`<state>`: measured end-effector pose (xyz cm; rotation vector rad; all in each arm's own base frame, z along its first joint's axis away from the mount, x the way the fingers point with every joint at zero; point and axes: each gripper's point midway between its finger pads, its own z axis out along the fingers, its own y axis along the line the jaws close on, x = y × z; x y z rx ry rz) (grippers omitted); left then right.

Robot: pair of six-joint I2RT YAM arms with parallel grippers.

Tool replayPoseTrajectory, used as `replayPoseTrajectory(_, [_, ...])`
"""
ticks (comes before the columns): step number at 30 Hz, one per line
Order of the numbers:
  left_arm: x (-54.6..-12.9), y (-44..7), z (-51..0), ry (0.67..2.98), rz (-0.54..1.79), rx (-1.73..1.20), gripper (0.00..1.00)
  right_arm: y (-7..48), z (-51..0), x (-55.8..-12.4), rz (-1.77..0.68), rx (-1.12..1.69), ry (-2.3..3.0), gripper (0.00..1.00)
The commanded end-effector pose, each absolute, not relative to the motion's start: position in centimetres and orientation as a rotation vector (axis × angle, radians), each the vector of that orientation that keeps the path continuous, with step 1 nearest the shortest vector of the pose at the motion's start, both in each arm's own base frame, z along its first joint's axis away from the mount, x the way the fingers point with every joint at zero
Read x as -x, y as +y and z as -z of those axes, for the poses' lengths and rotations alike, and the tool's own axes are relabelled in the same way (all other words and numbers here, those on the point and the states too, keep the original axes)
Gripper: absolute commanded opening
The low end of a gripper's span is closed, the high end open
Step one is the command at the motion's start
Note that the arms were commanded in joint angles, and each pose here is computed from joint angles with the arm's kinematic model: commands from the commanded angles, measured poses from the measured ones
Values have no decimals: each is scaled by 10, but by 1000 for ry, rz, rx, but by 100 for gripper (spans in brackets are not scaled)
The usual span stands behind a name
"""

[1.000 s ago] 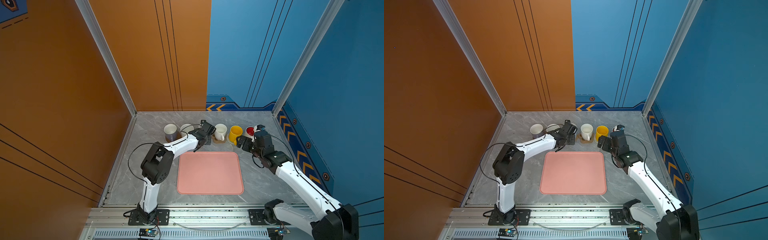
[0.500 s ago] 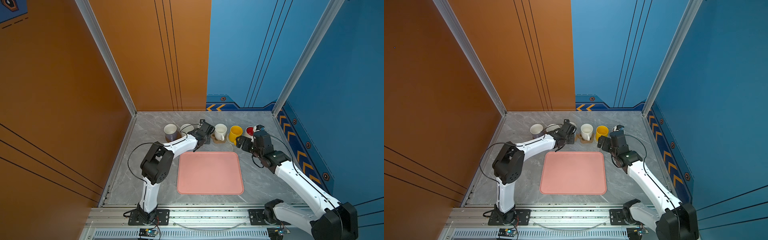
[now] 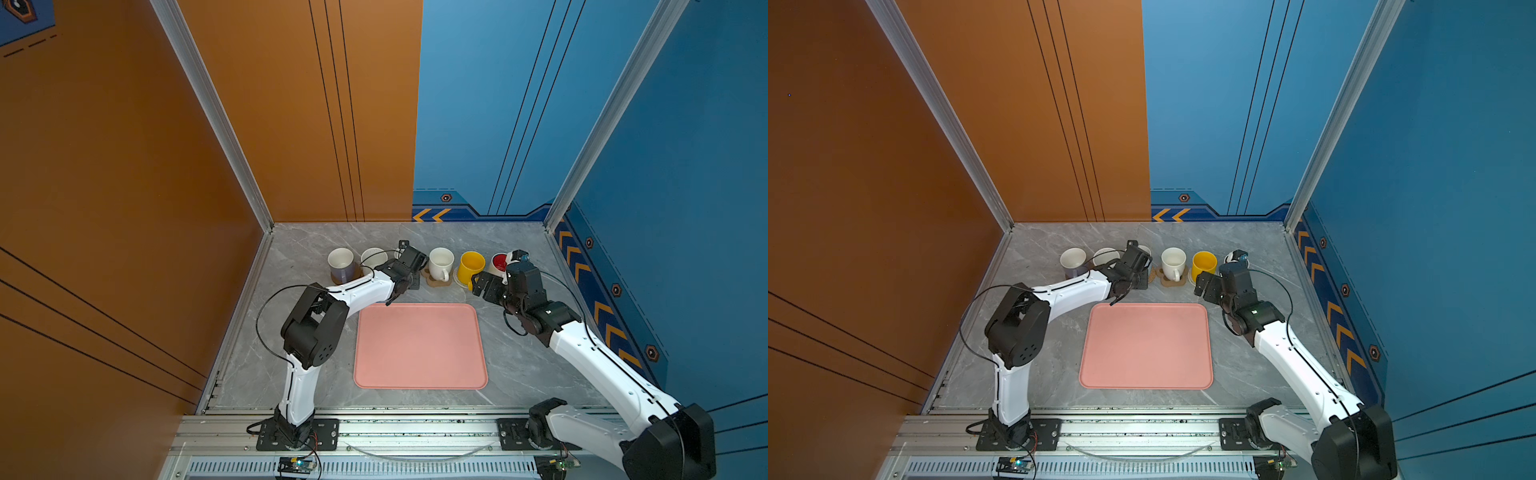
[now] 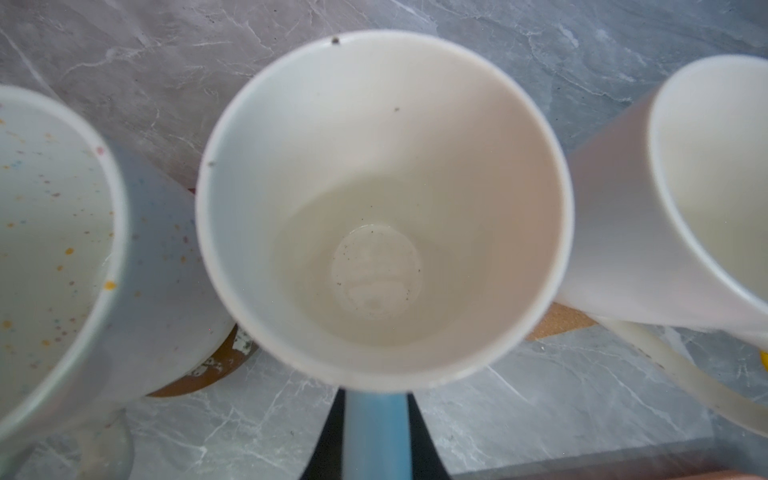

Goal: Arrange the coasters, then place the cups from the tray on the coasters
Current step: 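Lower the blue-handled mug onto the woven coaster beside the speckled mug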

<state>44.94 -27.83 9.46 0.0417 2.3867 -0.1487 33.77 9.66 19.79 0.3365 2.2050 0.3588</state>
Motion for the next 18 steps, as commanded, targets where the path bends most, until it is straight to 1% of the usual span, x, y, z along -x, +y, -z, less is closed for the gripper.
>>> replayPoseTrajectory(1, [-468, -276, -111, 2295, 147, -6, 0, 99, -206, -342, -380, -319, 2186, 100])
replayPoseTrajectory(18, [-469, -273, -102, 2308, 118, -25, 0, 100, -206, -342, -382, -317, 2187, 100])
